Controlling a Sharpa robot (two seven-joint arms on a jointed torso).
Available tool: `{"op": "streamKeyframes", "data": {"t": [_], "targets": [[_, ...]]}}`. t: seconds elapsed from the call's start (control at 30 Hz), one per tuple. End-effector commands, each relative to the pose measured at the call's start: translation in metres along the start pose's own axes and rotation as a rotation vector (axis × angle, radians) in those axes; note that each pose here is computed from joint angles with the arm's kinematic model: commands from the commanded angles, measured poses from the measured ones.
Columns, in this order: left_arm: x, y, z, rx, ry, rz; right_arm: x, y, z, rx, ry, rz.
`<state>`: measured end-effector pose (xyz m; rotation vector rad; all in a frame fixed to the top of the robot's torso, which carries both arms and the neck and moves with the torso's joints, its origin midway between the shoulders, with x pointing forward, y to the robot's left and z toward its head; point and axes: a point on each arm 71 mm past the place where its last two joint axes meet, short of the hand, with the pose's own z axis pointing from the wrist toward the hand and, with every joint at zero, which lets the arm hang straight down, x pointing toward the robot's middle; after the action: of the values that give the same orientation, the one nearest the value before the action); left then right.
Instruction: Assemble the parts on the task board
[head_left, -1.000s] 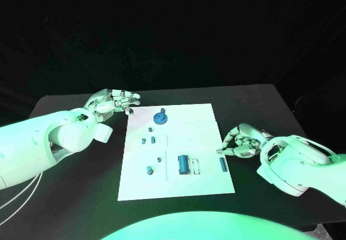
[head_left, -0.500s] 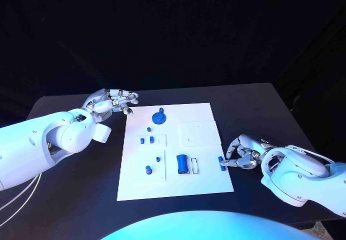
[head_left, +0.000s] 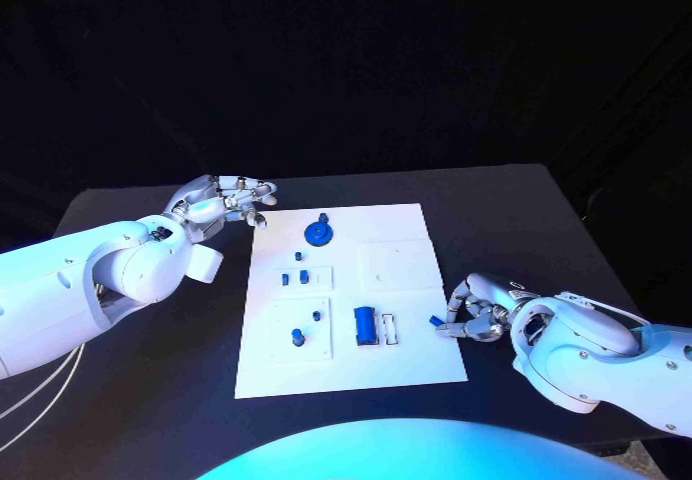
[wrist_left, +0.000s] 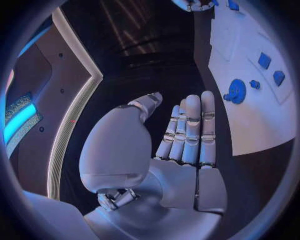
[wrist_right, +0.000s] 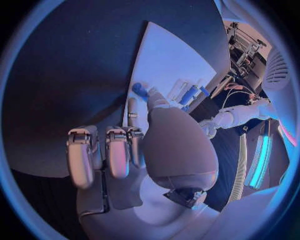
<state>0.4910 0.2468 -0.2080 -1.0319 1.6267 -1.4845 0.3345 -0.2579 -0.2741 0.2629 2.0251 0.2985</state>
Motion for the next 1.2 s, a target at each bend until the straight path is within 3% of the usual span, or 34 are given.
{"op": "streamKeyframes", "data": {"t": [0.03,0.67,1.0,1.2], "targets": [[0.0014,-0.0011,0.0,0.014,0.003,-0.013,0.007,0.001,0.001,0.004,0.028,-0.036],[0.0001,-0.0007,-0.0011,0.008,0.001,-0.012,0.015,0.008,0.008,-0.02,0.038,-0.107],[0.0001,-0.0006,-0.0009,0.006,0.0,-0.011,0.004,0.024,0.0,-0.022,0.02,0.146],[0.001,-0.0005,-0.0004,0.006,0.002,-0.012,0.001,0.039,0.0,-0.019,0.062,0.306]]}}
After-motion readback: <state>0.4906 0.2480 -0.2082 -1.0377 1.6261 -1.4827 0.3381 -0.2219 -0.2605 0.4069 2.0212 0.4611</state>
